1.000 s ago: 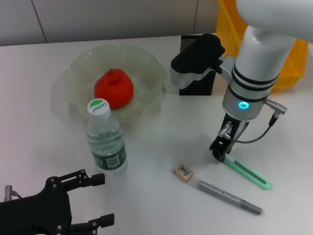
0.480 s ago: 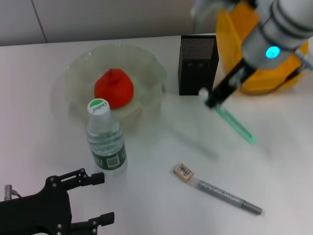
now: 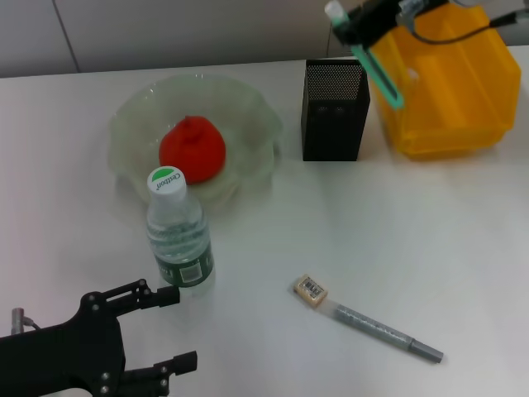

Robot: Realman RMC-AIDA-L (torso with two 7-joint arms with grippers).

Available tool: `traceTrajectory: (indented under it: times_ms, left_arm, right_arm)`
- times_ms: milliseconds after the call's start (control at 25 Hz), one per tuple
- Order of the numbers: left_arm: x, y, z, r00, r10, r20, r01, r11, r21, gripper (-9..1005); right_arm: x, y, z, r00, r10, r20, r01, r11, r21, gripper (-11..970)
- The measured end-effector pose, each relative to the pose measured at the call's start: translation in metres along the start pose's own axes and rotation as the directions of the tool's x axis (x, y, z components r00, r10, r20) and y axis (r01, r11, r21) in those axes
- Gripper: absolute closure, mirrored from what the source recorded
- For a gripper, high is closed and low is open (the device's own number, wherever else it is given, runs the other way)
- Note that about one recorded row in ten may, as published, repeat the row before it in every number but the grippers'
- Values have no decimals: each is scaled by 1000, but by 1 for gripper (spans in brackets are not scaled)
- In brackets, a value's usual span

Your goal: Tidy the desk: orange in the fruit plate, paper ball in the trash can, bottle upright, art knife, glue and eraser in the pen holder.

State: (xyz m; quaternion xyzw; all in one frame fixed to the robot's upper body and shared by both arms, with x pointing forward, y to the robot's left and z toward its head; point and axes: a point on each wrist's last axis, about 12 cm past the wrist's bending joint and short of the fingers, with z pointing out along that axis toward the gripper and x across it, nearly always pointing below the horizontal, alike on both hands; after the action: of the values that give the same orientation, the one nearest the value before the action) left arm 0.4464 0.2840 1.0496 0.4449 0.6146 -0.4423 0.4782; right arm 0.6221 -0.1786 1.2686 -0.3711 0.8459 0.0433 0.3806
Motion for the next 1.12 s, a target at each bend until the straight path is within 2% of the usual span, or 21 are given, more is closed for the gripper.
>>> traceTrajectory:
  times_ms: [320,560,960,1120]
  left_arm:
    - [0,1,-1,1000,-1,7,1,1000,-17,209]
    - [0,1,2,1000,-2,10,3,1000,-20,209]
    - [0,2,3,1000,-10,9,10,1000,-25,209]
    - [0,3,4,1000,-8,10,8,1000,-24,209]
  right_arm:
    - [8,-9,27,991,-60,117,51,996,77,784]
    - [15,-7,45,979,-52,195,48,999,26,782]
    - [26,-6,66,980,-53,192,50,998,24,779]
    - [31,-3,71,976,-45,214,49,999,-16,778]
